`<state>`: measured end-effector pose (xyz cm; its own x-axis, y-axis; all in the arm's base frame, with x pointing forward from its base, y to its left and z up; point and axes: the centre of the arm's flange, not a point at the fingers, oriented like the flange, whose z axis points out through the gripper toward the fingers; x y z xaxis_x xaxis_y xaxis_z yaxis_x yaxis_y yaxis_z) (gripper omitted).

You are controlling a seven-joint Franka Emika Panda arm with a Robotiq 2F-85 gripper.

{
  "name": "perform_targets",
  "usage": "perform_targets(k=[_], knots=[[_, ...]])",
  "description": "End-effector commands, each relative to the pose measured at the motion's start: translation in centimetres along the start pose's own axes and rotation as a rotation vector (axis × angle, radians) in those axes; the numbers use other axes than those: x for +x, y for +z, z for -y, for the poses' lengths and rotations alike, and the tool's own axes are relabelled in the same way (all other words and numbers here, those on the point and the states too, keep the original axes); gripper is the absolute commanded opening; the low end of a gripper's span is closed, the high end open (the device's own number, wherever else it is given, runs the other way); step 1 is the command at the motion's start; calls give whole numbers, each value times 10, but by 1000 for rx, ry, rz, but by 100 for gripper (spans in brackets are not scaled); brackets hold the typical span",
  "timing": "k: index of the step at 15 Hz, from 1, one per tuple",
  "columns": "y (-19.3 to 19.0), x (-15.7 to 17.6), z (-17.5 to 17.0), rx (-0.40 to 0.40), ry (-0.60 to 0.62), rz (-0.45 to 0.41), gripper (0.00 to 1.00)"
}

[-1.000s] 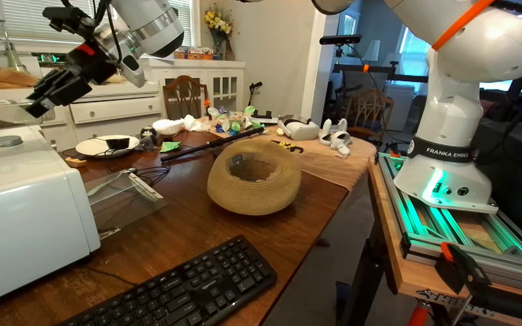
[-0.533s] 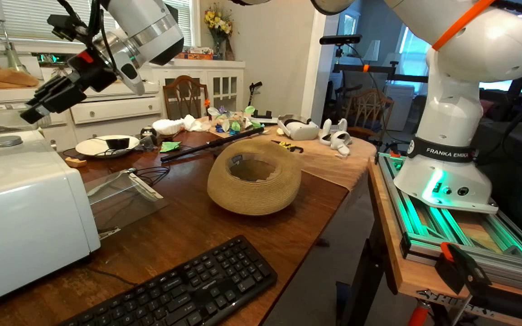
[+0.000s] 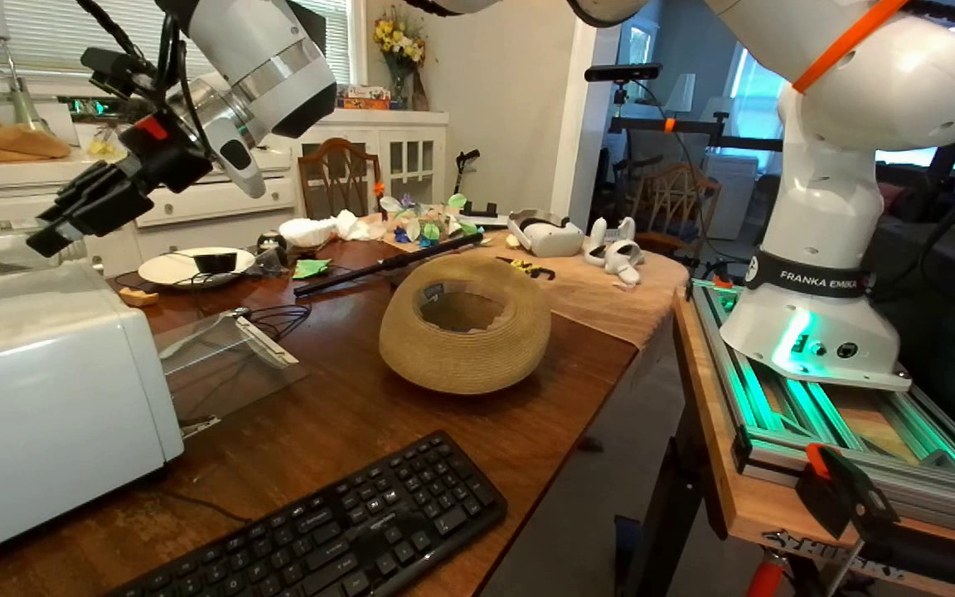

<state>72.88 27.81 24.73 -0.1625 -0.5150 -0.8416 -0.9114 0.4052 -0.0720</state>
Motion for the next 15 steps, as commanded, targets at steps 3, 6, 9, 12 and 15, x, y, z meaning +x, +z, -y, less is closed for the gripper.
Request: perform_targets(k=[3,6,9,12,15], knots=[[-5,16,-13,28,14,2,23],[-8,21,-13,52,27,-2,23],[-8,26,-13,62,38,-8,23],[-8,29,-13,66,51,-12,23],[-7,30,-13,68,64,-13,73]])
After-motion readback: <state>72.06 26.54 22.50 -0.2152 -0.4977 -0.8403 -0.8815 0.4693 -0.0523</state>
